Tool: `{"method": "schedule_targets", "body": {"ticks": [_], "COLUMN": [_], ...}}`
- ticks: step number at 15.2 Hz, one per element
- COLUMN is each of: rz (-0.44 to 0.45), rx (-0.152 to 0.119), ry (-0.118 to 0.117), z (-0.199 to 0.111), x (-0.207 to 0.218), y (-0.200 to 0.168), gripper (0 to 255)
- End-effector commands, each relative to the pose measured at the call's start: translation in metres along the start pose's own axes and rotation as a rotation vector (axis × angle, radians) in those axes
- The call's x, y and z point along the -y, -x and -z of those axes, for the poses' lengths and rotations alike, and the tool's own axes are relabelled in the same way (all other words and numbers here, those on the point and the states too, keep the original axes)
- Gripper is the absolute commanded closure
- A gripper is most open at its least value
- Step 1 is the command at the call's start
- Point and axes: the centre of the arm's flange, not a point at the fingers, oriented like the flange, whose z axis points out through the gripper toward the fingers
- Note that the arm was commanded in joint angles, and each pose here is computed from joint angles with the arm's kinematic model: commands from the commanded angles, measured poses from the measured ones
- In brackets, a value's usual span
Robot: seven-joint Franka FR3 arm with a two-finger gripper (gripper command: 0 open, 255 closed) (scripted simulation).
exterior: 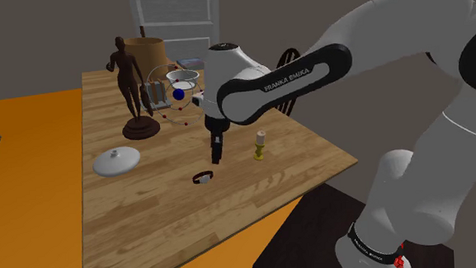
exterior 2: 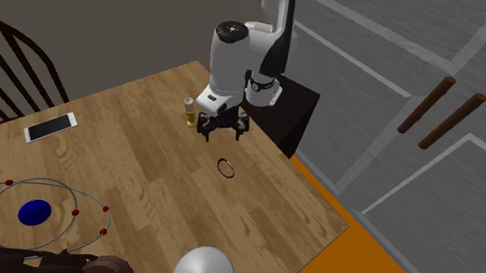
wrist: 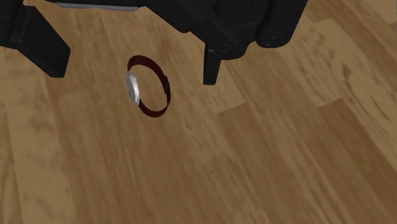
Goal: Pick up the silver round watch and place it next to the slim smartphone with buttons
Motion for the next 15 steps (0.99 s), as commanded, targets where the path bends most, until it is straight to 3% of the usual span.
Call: {"method": "schedule_targets", "body": {"ticks": [1,6,15], "rz": [0.071,0.223,0.223], "rx": [-0.004,-0.012,-0.012], "ry": [0.001,0.004,0.004], "z": [-0.015,-0.047,-0.087], "x": [0.010,0.038,0.038], "y": [-0.017,-0.056,-0.056], "gripper": [0,0,0]}}
